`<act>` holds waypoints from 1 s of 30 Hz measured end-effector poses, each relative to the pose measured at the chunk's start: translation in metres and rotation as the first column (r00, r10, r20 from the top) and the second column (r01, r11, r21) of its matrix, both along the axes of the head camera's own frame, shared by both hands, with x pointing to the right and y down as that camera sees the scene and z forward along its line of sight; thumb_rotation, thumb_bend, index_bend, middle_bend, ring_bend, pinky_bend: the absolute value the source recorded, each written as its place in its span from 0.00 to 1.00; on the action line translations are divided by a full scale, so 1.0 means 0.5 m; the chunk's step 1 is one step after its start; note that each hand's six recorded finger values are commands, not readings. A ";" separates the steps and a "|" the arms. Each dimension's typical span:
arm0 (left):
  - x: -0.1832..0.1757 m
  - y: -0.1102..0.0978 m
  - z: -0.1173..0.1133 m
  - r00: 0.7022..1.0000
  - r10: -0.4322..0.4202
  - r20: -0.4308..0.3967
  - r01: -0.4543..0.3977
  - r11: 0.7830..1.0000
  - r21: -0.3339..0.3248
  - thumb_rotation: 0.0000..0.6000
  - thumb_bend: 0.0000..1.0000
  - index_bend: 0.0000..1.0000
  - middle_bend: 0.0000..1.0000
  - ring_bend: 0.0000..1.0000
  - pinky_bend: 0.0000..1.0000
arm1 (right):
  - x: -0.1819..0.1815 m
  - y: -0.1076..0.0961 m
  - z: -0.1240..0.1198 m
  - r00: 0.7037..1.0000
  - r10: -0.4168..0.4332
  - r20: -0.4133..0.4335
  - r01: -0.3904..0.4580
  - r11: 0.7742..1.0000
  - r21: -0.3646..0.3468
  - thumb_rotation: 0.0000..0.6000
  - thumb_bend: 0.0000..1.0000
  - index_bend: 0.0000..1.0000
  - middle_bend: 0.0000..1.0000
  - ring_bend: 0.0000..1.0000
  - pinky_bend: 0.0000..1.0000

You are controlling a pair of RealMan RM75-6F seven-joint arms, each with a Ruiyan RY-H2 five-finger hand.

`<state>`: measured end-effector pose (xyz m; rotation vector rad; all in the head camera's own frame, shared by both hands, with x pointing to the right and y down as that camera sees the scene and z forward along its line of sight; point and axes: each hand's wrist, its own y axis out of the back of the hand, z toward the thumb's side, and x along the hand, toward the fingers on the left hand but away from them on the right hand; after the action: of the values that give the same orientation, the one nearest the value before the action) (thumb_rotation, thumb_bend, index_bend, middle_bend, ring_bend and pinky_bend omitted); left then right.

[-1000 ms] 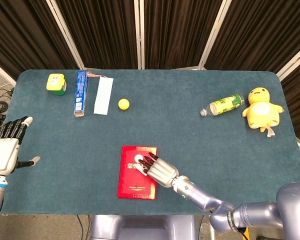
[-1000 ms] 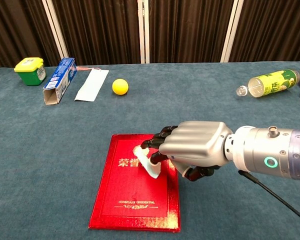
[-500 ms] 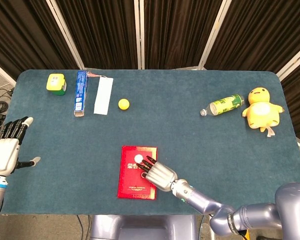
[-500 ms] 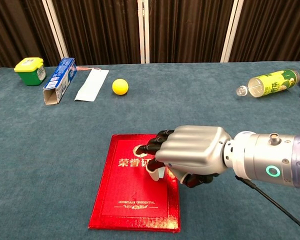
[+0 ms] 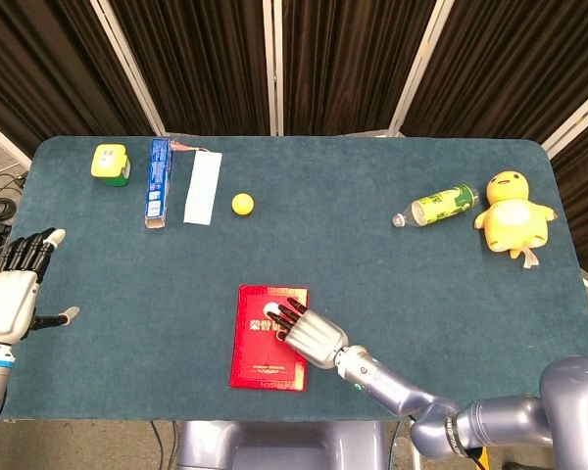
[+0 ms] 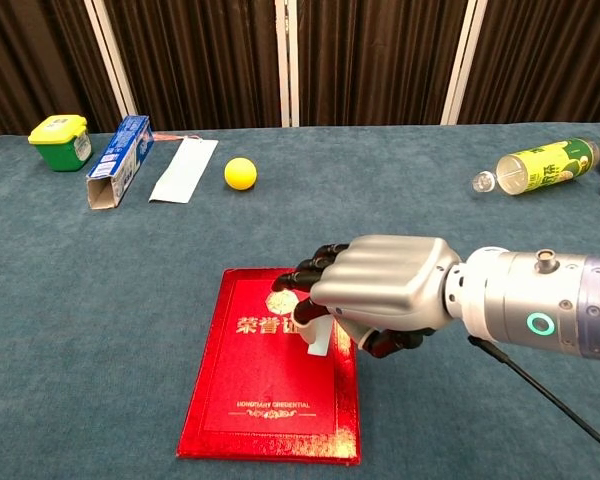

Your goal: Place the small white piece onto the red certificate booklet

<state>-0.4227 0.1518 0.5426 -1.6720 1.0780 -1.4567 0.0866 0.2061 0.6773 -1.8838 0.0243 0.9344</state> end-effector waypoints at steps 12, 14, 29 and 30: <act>-0.001 -0.001 -0.002 1.000 -0.002 -0.004 0.002 1.000 0.003 1.00 0.00 0.00 0.00 0.00 0.00 | 0.006 0.006 0.017 1.000 -0.010 -0.025 0.010 1.000 0.006 1.00 0.98 0.36 0.00 0.00 0.00; -0.001 -0.001 -0.001 1.000 -0.003 -0.005 0.003 1.000 0.001 1.00 0.00 0.00 0.00 0.00 0.00 | 0.005 0.007 0.016 1.000 -0.013 -0.025 0.013 1.000 0.008 1.00 0.98 0.36 0.00 0.00 0.00; 0.000 0.000 0.000 1.000 0.001 -0.006 -0.001 1.000 -0.004 1.00 0.00 0.00 0.00 0.00 0.00 | -0.004 -0.005 0.000 1.000 -0.002 0.004 0.002 1.000 0.014 1.00 0.98 0.36 0.00 0.00 0.00; 0.001 0.000 0.000 1.000 0.001 -0.006 -0.002 1.000 -0.005 1.00 0.00 0.00 0.00 0.00 0.00 | -0.003 -0.004 0.000 1.000 -0.002 0.004 0.002 1.000 0.013 1.00 0.98 0.36 0.00 0.00 0.00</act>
<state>-0.4225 0.1516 0.5426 -1.6812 1.0771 -1.4553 0.0850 0.2039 0.6771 -1.8727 0.0179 0.9275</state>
